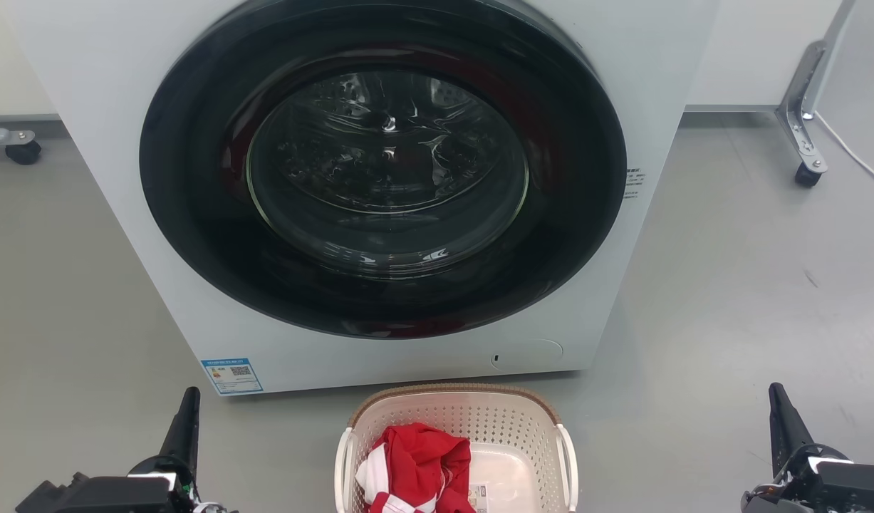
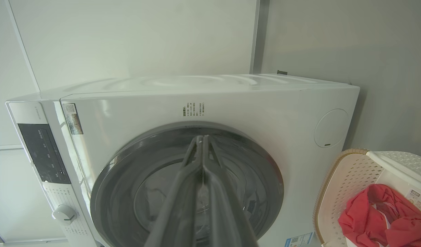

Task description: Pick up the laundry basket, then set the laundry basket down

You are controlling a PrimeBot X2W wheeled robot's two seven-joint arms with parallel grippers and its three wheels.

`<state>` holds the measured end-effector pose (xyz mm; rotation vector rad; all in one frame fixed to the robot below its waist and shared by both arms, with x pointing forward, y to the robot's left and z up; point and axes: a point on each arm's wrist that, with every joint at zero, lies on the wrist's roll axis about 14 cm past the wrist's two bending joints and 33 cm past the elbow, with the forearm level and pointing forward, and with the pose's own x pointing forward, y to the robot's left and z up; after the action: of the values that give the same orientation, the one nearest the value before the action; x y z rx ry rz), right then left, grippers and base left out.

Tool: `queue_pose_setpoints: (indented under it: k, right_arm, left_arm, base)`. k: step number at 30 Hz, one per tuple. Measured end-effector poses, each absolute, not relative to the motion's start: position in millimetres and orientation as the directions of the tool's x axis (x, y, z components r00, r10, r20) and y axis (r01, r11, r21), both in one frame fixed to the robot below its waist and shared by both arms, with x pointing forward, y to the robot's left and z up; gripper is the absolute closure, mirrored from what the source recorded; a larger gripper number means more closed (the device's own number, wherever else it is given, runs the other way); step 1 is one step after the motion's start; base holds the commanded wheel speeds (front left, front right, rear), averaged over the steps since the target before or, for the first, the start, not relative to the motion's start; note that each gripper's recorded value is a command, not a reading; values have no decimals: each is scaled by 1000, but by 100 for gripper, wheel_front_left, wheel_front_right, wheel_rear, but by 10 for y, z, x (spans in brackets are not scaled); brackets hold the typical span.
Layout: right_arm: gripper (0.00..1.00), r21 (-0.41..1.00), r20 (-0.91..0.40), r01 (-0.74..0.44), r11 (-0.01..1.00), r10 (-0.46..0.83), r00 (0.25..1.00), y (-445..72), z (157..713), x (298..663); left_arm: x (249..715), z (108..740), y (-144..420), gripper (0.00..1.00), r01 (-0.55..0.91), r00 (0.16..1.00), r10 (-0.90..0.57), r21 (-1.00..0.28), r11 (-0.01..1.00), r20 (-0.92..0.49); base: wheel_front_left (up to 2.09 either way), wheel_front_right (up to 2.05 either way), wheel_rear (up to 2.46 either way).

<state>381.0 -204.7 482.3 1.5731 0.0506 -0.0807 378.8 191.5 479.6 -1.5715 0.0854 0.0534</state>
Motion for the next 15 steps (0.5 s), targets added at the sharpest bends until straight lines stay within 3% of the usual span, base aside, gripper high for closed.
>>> queue_pose_setpoints:
  k: [15]
  right_arm:
    - [100,997,-83,83,-5,-19,996,-2048,4823,3810]
  left_arm:
    - [3788,4795,1915,100,-89,996,-20,-996,-1,-89]
  base:
    - [0,0,0]
